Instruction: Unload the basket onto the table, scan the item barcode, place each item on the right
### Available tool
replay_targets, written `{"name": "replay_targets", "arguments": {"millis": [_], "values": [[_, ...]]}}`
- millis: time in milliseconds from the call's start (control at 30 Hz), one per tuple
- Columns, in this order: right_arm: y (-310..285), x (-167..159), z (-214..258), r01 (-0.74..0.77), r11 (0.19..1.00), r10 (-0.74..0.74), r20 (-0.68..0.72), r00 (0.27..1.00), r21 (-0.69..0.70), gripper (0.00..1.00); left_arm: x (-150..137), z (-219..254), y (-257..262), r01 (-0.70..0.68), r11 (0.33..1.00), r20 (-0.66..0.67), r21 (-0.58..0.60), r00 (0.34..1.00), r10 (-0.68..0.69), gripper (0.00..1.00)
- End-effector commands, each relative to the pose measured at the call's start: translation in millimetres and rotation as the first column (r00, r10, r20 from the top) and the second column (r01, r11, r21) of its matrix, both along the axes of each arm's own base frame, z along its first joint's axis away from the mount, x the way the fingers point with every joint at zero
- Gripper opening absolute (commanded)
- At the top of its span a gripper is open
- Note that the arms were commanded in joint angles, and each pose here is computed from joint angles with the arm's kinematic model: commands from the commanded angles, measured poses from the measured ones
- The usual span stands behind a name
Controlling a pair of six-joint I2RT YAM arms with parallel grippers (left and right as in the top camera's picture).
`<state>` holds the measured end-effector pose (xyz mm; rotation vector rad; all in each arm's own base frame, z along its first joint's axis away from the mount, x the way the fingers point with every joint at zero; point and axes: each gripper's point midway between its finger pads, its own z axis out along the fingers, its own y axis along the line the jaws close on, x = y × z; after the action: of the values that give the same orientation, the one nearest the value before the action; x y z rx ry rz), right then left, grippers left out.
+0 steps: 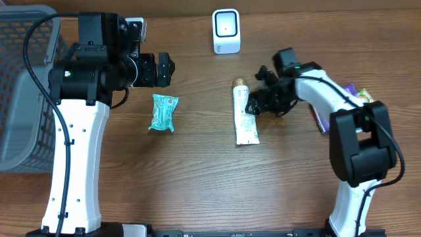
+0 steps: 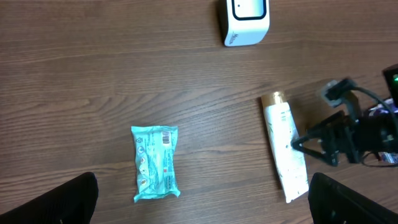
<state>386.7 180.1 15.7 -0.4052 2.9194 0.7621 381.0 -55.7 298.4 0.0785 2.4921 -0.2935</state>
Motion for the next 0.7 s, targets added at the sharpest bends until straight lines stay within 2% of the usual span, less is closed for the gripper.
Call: {"name": "replay_targets", "arguments": {"millis": [0, 100, 333, 400, 433, 500, 533, 567, 633, 667], "values": [[11, -36, -23, -0.028, 0.992, 0.040, -0.102, 0.994, 0.119, 0.79, 2, 2, -1, -0.007, 1.000, 0.003, -0.012, 1.000, 0.007, 1.00], [11, -49, -27, -0.050, 0.986, 0.069, -0.120, 0.990, 0.158, 0.79, 2, 2, -1, -0.007, 1.000, 0.002, -0.012, 1.000, 0.007, 1.00], [32, -55, -40, -0.101, 0.972, 0.128, -0.114, 0.985, 0.210, 0.78, 2, 2, -1, -0.007, 1.000, 0.002, -0.012, 1.000, 0.007, 1.00], [36, -60, -55, -0.102, 0.973, 0.132, -0.134, 0.982, 0.207, 0.68, 2, 2, -1, -0.007, 1.000, 0.003, -0.012, 1.000, 0.007, 1.00], [35, -61, -62, -0.085, 0.975, 0.118, -0.155, 0.981, 0.203, 0.54, 2, 2, -1, -0.007, 1.000, 0.002, -0.012, 1.000, 0.007, 1.00], [33, -60, -68, -0.053, 0.979, 0.090, -0.181, 0.979, 0.199, 0.41, 2, 2, -1, -0.007, 1.000, 0.003, -0.012, 1.000, 0.007, 1.00], [30, -59, -69, -0.041, 0.979, 0.079, -0.186, 0.979, 0.201, 0.31, 2, 2, -1, -0.007, 1.000, 0.003, -0.012, 1.000, 0.007, 1.00], [30, -58, -67, -0.035, 0.977, 0.075, -0.188, 0.979, 0.211, 0.26, 2, 2, -1, -0.007, 1.000, 0.002, -0.012, 1.000, 0.007, 1.00], [28, -56, -64, -0.022, 0.972, 0.068, -0.189, 0.980, 0.233, 0.24, 2, 2, -1, -0.007, 1.000, 0.002, -0.012, 1.000, 0.007, 1.00], [26, -54, -64, -0.012, 0.971, 0.059, -0.191, 0.980, 0.239, 0.18, 2, 2, -1, -0.007, 1.000, 0.003, -0.012, 1.000, 0.007, 1.00]]}}
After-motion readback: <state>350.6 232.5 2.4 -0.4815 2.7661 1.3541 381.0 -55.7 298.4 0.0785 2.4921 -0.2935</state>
